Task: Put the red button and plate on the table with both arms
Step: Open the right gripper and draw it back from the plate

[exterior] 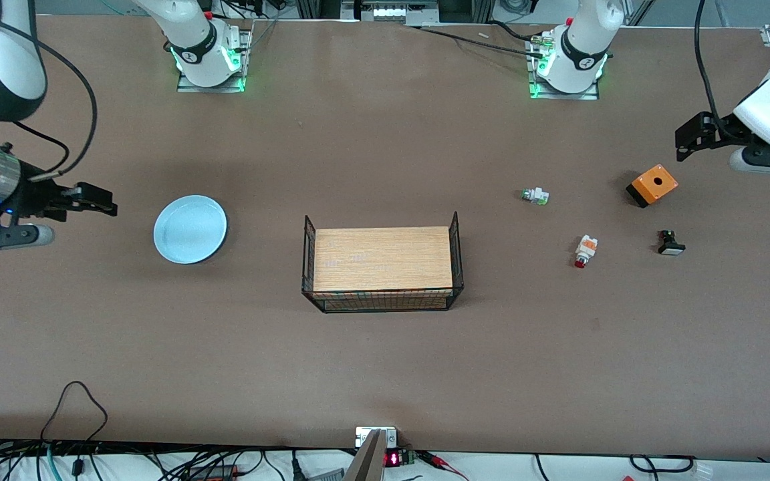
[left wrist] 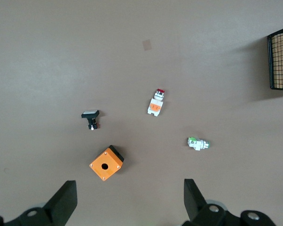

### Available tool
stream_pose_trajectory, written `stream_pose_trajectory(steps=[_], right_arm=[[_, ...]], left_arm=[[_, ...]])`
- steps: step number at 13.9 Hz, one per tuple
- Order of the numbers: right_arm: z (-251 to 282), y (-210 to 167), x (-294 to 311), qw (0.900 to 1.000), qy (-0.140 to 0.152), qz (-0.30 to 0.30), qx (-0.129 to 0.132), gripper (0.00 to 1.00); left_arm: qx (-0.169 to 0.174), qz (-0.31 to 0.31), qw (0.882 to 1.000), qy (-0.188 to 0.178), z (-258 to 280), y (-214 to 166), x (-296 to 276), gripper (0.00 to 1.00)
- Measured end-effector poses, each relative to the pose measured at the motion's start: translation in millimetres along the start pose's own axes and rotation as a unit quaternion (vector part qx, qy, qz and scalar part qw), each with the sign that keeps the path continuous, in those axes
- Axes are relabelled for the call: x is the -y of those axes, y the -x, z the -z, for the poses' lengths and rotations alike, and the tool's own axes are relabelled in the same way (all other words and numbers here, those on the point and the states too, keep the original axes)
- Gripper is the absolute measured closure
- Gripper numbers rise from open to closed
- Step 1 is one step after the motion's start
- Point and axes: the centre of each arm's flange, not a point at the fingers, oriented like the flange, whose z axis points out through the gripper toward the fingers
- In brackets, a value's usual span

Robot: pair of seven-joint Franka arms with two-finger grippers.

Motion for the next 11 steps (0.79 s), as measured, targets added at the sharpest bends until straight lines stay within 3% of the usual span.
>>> stream_pose_trajectory(steps=[3,7,11], right_arm=[[27,8,-1,1.000,0.001,-0.024,-0.001,0.00],[24,19,-15,0.999,0.010,-0.035,0.021,0.00],[20,37,-18,0.999,0.015,-0.036,0.010,0.00]], left_arm=[[-0.005,0.009,1.000,0.000,8,2,10,0.00],[-0.014,0.009,1.000,0.000,16,2,9,0.00],[-0.017,0.005,1.000,-0.001,19,2,4,0.00]])
